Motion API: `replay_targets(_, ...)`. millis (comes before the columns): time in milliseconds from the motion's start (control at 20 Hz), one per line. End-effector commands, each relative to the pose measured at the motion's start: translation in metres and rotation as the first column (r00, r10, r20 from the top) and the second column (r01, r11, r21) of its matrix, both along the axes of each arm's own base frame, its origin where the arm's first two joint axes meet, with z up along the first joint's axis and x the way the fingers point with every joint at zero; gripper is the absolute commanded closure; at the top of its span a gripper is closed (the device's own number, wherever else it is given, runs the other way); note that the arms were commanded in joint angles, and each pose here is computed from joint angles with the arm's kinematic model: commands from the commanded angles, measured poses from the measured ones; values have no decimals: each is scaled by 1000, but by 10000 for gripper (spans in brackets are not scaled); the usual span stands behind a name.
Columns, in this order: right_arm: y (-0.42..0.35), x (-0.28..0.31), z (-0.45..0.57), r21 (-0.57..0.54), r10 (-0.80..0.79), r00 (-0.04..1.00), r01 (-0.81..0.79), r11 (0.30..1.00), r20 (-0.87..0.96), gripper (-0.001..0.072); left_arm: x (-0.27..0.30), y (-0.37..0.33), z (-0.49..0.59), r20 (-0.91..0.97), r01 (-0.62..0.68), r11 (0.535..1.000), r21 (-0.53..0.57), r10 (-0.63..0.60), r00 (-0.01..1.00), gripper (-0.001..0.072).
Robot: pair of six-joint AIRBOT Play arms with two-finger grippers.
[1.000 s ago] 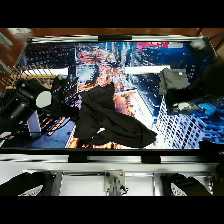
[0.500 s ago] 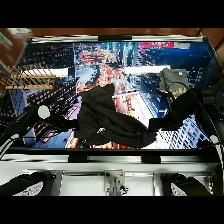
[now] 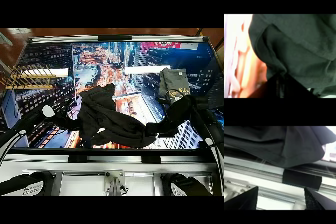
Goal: Fold the shirts.
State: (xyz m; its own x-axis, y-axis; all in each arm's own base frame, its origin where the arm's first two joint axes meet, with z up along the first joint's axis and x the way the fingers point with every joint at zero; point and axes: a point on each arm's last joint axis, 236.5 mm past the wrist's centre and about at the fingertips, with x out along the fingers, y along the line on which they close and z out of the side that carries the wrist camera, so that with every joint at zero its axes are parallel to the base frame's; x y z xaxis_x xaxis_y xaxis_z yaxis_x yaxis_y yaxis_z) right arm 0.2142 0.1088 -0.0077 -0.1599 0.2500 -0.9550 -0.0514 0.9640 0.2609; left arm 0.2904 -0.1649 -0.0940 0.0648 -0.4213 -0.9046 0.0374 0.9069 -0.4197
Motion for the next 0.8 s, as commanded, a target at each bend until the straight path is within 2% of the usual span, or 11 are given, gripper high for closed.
replay_targets(0,-6,-32,-36,-27,-26,994,23,999,-106,29,2,-3,1,5,-4,1000,-18,4,1000,678)
replay_targets(150,8,-49,-61,24,-93,984,98,995,-153,28,0,-4,5,15,22,999,-23,-22,1000,679)
replay_targets(300,17,-24,-80,50,-257,964,260,964,-66,29,3,-5,13,43,26,999,-27,-25,999,679)
replay_targets(400,21,-9,-80,78,-301,953,302,950,-22,28,2,-5,20,65,55,998,-29,-53,996,679)
replay_targets(750,15,19,-88,67,-438,898,434,898,46,37,4,-8,31,101,68,997,-43,-64,993,679)
